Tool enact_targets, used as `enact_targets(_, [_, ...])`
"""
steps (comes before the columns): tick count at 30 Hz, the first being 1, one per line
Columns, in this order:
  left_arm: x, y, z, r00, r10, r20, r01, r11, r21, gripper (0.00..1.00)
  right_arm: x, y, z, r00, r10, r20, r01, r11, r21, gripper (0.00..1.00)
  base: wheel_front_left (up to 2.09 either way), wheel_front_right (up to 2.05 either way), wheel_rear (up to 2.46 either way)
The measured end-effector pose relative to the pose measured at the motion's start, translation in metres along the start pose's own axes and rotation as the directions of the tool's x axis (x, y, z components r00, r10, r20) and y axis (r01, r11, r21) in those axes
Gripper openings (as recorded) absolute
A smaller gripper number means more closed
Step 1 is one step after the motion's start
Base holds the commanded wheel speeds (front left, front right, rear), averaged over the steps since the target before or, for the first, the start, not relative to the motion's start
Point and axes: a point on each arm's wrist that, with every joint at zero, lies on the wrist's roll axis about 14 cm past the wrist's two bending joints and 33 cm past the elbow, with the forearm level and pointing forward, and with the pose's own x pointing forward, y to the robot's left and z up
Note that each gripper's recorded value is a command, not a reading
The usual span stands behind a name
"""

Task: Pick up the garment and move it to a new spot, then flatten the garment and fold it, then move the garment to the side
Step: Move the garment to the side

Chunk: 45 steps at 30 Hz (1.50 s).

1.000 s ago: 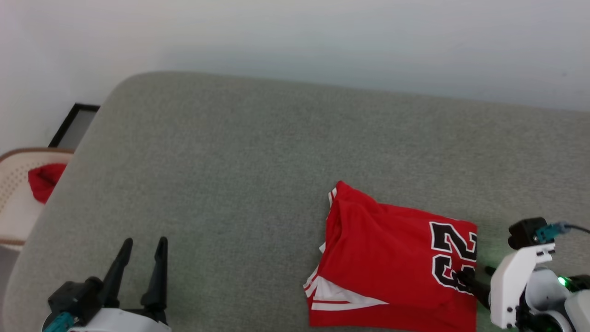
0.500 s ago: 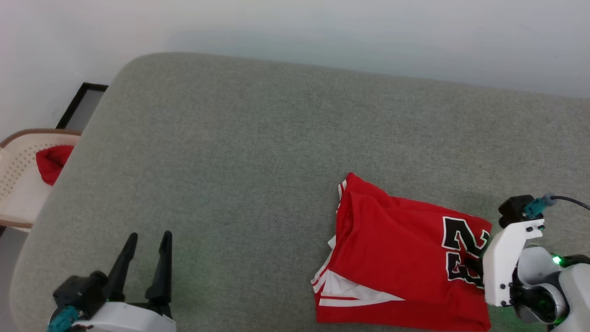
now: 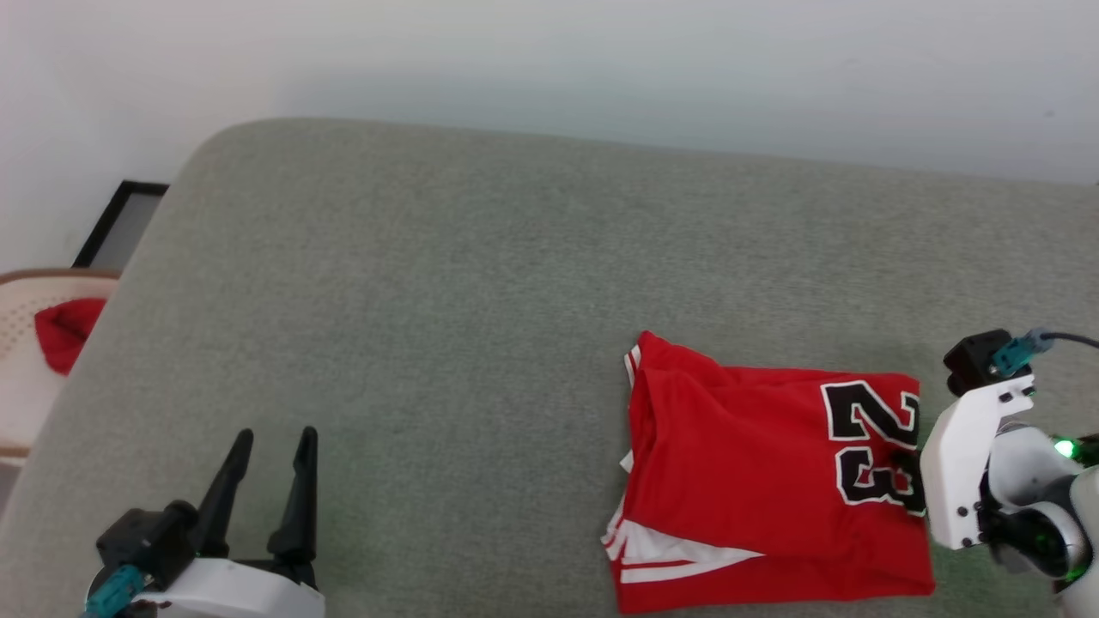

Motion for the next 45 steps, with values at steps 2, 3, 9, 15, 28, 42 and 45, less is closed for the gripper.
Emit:
enact_targets(2, [0.003, -0.006, 0.001, 1.000, -0.022, 0.003, 0.022, 1.000, 0.002, 1.00, -0.008, -0.007, 0.003, 1.000, -0.020, 0.012, 0.020, 1.000, -0.016, 0.00, 0.00, 0.00, 0.00])
enact_targets(3, [0.005, -0.009, 0.002, 0.999, -0.033, 0.005, 0.033, 0.999, 0.003, 1.00, -0.012, -0.011, 0.004, 0.999, -0.032, 0.016, 0.032, 0.999, -0.024, 0.00, 0.00, 0.00, 0.00])
enact_targets(9, [0.018, -0.030, 0.004, 0.995, -0.104, 0.012, 0.103, 0.995, 0.007, 1.00, -0.038, -0.039, 0.016, 0.992, -0.110, 0.056, 0.113, 0.992, -0.057, 0.00, 0.00, 0.00, 0.00])
enact_targets(15, [0.036, -0.054, 0.005, 0.983, -0.180, 0.020, 0.180, 0.984, 0.010, 1.00, -0.062, -0.066, 0.026, 0.978, -0.188, 0.096, 0.196, 0.977, -0.080, 0.00, 0.00, 0.00, 0.00])
enact_targets(28, [0.082, -0.125, 0.002, 0.926, -0.376, 0.026, 0.376, 0.927, 0.016, 1.00, -0.115, -0.146, 0.026, 0.911, -0.390, 0.134, 0.400, 0.915, -0.058, 0.00, 0.00, 0.00, 0.00])
enact_targets(42, [0.122, -0.192, -0.027, 0.839, -0.545, -0.014, 0.545, 0.839, -0.002, 1.00, -0.150, -0.223, 0.007, 0.818, -0.560, 0.133, 0.573, 0.813, -0.100, 0.00, 0.00, 0.00, 0.00])
enact_targets(45, [0.131, -0.203, -0.035, 0.819, -0.574, -0.023, 0.574, 0.819, -0.007, 1.00, -0.153, -0.237, 0.006, 0.797, -0.588, 0.138, 0.602, 0.790, -0.113, 0.00, 0.00, 0.00, 0.00])
